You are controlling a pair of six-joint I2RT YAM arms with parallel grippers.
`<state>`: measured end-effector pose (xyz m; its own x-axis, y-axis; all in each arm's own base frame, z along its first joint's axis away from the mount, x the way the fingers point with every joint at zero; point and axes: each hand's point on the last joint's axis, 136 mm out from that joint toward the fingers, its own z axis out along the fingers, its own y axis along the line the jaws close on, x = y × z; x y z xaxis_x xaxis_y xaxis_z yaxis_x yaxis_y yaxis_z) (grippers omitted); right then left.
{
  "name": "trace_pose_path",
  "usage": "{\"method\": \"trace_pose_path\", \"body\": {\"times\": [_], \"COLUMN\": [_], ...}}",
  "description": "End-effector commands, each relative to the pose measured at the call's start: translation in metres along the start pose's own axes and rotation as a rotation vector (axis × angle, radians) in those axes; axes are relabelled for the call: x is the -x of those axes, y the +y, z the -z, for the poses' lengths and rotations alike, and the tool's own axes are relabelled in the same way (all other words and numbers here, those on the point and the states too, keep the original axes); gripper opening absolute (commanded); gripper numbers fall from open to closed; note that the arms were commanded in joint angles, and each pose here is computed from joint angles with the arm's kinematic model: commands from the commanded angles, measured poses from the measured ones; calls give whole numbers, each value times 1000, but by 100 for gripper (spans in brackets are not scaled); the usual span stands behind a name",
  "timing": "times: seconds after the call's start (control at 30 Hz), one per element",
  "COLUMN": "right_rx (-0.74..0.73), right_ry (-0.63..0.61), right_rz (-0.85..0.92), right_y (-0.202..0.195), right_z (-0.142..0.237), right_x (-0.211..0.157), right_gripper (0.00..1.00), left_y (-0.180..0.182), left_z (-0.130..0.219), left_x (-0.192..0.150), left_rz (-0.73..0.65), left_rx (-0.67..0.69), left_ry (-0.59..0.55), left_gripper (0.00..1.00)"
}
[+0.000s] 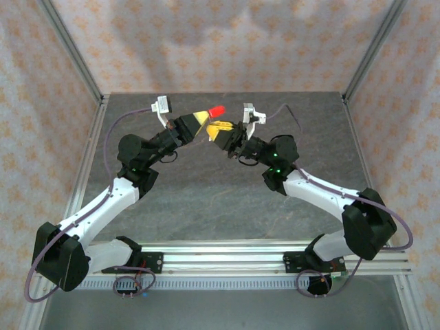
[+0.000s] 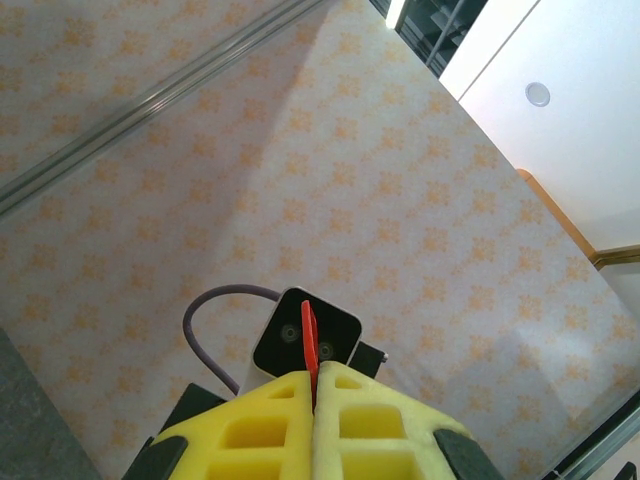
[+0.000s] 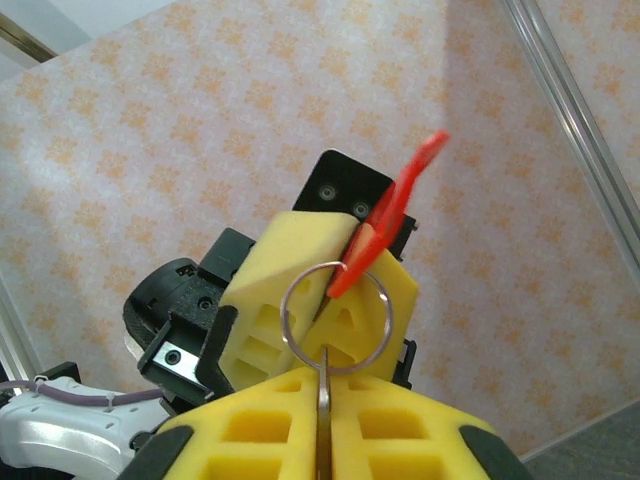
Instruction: Remove the keys from the keyring
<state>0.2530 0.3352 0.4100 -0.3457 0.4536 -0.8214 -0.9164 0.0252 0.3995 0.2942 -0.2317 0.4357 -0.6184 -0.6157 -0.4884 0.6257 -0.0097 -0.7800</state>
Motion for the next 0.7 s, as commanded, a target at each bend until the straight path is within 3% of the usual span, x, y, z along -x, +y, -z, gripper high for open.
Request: {"method": "trace_pose_path", "body": {"times": [0.0, 0.2, 0.33, 0.67], "right_rx": [27, 9, -13, -8], "right_ry": [1, 18, 28, 16], "right_rz": [30, 5, -9, -7], "right_y": [11, 5, 1, 3], "right_z": [0, -1, -1, 0], "right_x": [3, -1, -4, -1], "right_gripper": [9, 8, 16, 3], "left_y": [-12, -11, -13, -14], "left_z": [4, 6, 7, 9], "left_x": [3, 5, 6, 7], "left_rz": [-33, -40, -44, -44], "left_rx": [-39, -27, -31, -29], "left_ry": [-20, -33, -39, -49], "left_gripper": [0, 0, 0, 0]}}
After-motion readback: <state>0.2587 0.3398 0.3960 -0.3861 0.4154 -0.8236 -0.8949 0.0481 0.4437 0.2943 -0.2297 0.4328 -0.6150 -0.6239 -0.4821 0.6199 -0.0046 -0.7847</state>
